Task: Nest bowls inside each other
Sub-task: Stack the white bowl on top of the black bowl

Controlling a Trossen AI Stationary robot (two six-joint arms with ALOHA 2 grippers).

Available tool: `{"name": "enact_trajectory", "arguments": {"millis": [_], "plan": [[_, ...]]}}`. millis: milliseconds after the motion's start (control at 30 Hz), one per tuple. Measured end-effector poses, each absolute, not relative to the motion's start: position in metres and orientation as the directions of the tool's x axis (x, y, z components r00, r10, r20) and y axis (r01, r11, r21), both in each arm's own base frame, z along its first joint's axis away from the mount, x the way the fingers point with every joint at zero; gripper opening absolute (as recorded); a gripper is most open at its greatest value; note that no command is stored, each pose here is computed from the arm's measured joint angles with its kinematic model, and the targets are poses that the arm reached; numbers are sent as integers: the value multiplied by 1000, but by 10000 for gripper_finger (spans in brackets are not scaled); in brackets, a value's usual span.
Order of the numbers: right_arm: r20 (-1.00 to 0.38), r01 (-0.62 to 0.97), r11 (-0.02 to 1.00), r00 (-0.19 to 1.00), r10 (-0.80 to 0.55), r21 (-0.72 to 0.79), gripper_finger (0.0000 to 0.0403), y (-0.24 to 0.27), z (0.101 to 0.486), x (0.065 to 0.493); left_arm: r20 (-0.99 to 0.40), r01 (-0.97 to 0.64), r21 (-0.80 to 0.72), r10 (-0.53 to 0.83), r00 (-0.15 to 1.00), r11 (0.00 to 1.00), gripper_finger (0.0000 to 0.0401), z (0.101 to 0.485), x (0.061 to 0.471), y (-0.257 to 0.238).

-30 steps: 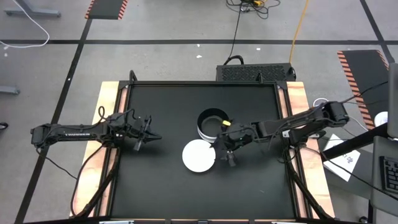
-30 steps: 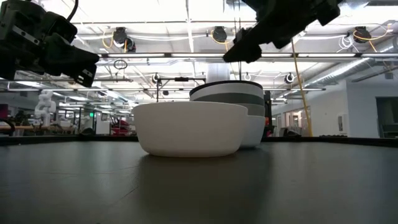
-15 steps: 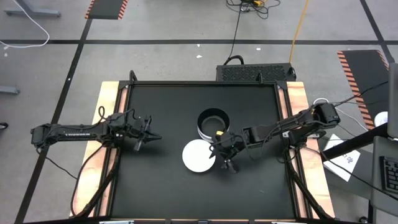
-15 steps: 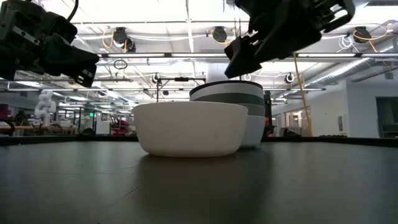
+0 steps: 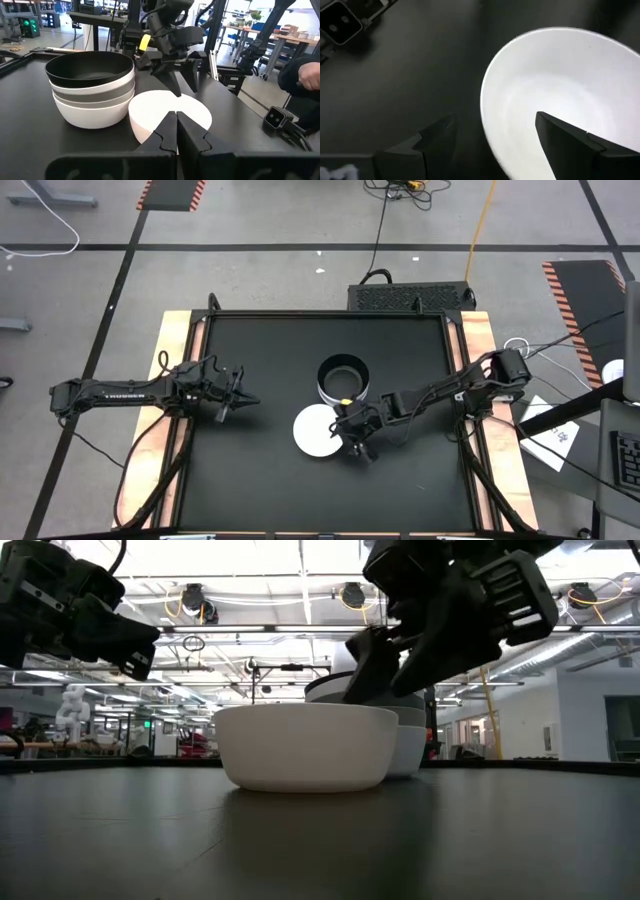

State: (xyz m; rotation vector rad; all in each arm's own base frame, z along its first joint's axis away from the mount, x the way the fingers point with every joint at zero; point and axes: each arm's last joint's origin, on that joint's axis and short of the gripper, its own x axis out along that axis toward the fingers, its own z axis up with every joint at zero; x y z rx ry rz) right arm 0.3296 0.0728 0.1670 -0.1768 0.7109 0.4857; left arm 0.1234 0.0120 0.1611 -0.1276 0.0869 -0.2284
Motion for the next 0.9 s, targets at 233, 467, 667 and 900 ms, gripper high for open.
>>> {"name": "enact_trajectory", "arguments": {"millis": [233, 467, 667, 900], "plan": [[-643, -482, 876, 669, 372, 6, 260, 74, 159, 336, -72, 220, -131, -231, 970, 967, 3, 161, 123, 12], [-665, -475, 880, 650, 369, 24, 248, 75, 149, 338, -72, 221, -124, -231, 970, 967, 3, 161, 123, 12], [-645, -468, 884, 667, 373, 27, 193, 75, 151, 339, -73, 221, -123, -231, 970, 967, 3, 161, 123, 12], [-650, -453, 890, 662, 373, 50, 108, 76, 151, 339, -73, 222, -123, -232, 970, 967, 3, 161, 123, 12]]}}
